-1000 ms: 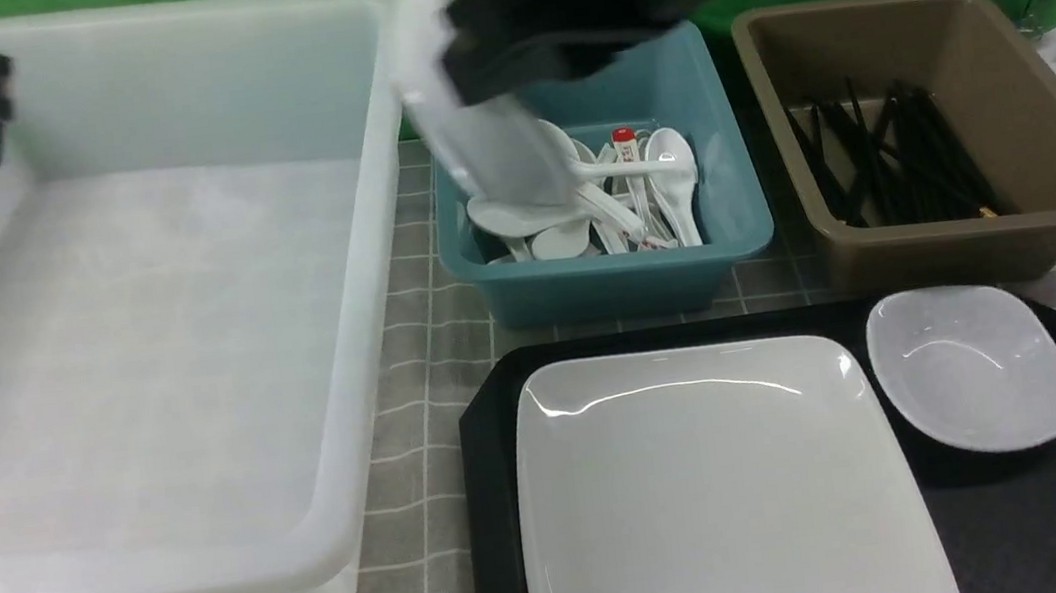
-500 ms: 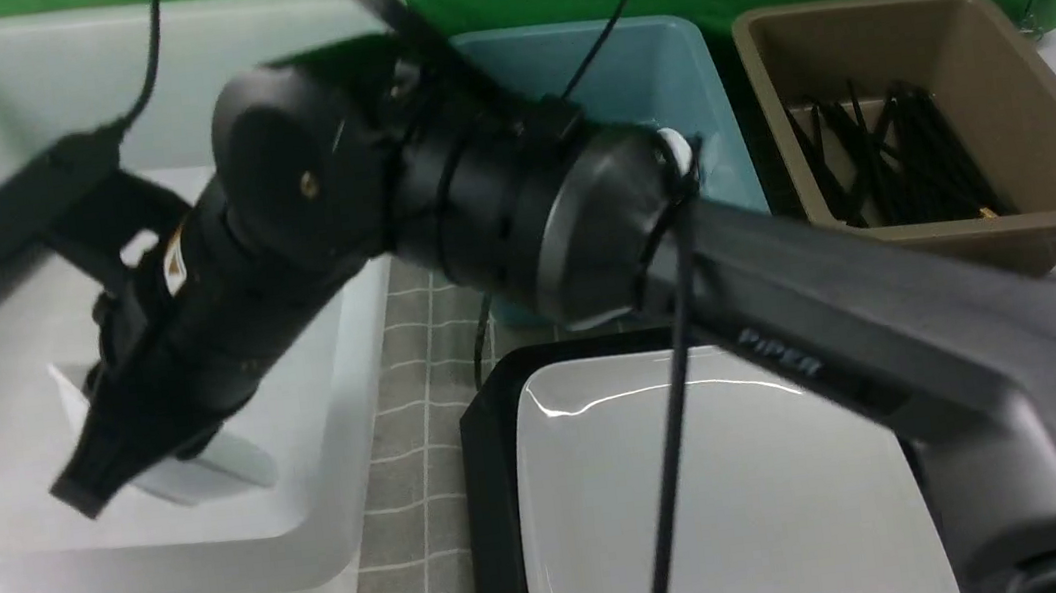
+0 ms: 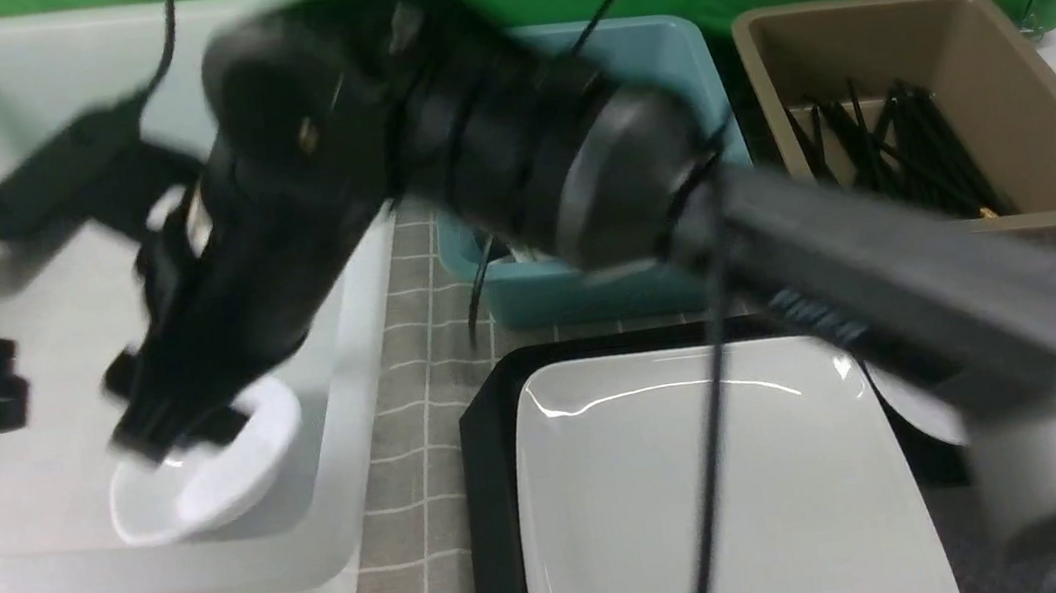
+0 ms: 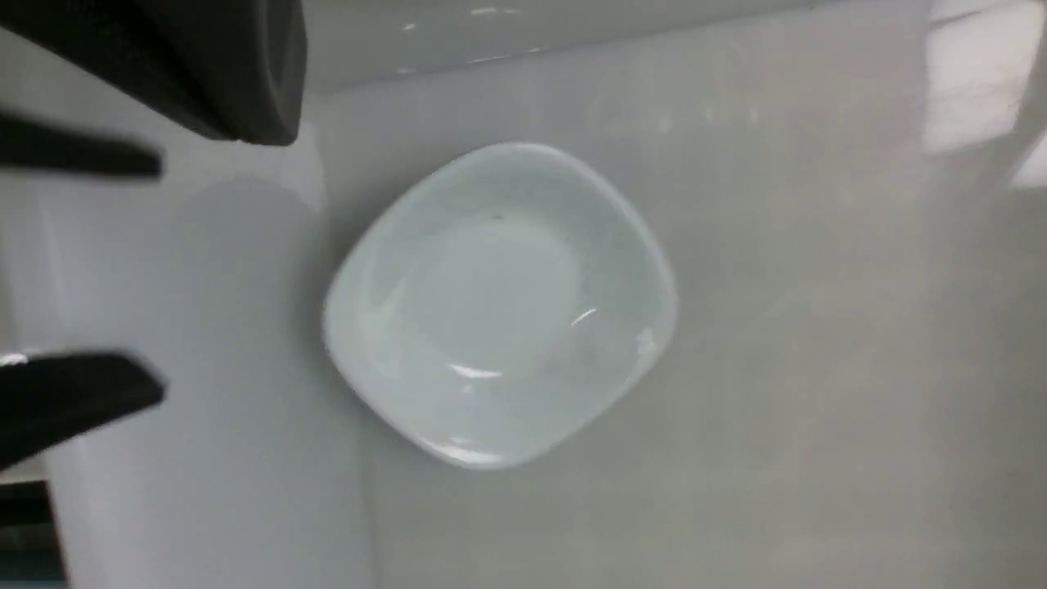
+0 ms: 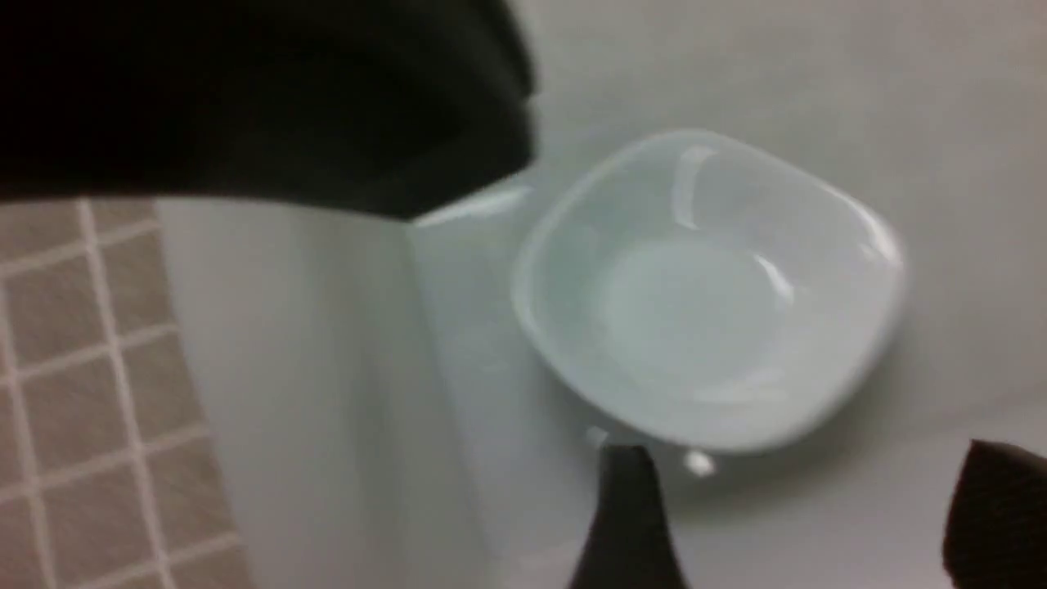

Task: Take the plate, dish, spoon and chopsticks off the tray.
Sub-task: Use the right arm to put the small plate into the large storage box on the left, then use the right arm to grab a small plate from the dinner plate

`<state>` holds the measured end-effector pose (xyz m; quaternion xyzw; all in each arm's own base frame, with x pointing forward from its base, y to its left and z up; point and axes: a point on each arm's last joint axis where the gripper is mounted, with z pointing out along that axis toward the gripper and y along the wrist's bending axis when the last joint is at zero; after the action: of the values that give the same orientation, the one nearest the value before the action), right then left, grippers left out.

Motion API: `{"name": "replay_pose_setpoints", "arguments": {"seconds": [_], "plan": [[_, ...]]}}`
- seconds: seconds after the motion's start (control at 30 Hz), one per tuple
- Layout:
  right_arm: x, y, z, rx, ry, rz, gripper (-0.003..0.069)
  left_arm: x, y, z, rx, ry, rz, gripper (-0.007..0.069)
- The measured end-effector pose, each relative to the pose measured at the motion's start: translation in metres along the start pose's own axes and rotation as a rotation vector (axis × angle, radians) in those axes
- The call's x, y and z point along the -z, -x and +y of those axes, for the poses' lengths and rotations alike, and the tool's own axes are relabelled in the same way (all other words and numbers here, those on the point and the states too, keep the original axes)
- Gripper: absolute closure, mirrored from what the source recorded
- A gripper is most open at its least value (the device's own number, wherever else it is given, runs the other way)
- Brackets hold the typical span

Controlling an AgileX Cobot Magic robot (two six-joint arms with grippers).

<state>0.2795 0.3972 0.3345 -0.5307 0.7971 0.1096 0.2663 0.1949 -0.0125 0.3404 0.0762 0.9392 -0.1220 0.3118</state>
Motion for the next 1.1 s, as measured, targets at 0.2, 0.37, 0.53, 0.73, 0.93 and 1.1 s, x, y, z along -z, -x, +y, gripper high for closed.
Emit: {"name": "replay_pose_setpoints", "arguments": {"seconds": [0.2, 0.37, 0.53, 0.73, 0.93, 1.1], "plan": [[0.084, -0.029, -0.072, -0.154, -0.251, 0.016, 0.0573, -0.010, 0.003, -0.046, -0.157, -0.137, -0.018, 0.0623], [0.119, -0.112, -0.127, -0.353, -0.325, 0.177, 0.0577, -0.029, 0.000, -0.088, -0.213, -0.252, 0.022, 0.0623], [0.110, -0.219, -0.146, -0.521, -0.302, 0.454, 0.0406, -0.057, -0.002, -0.118, -0.269, -0.309, 0.065, 0.0623], [0.071, -0.304, -0.140, -0.584, -0.224, 0.632, 0.0175, -0.082, -0.005, -0.134, -0.282, -0.334, 0.107, 0.0623], [0.045, -0.323, -0.134, -0.561, -0.224, 0.586, 0.0123, -0.092, -0.006, -0.135, -0.286, -0.332, 0.129, 0.0623], [0.025, -0.328, -0.140, -0.537, -0.218, 0.573, 0.0120, -0.092, -0.006, -0.135, -0.287, -0.331, 0.128, 0.0623]]}}
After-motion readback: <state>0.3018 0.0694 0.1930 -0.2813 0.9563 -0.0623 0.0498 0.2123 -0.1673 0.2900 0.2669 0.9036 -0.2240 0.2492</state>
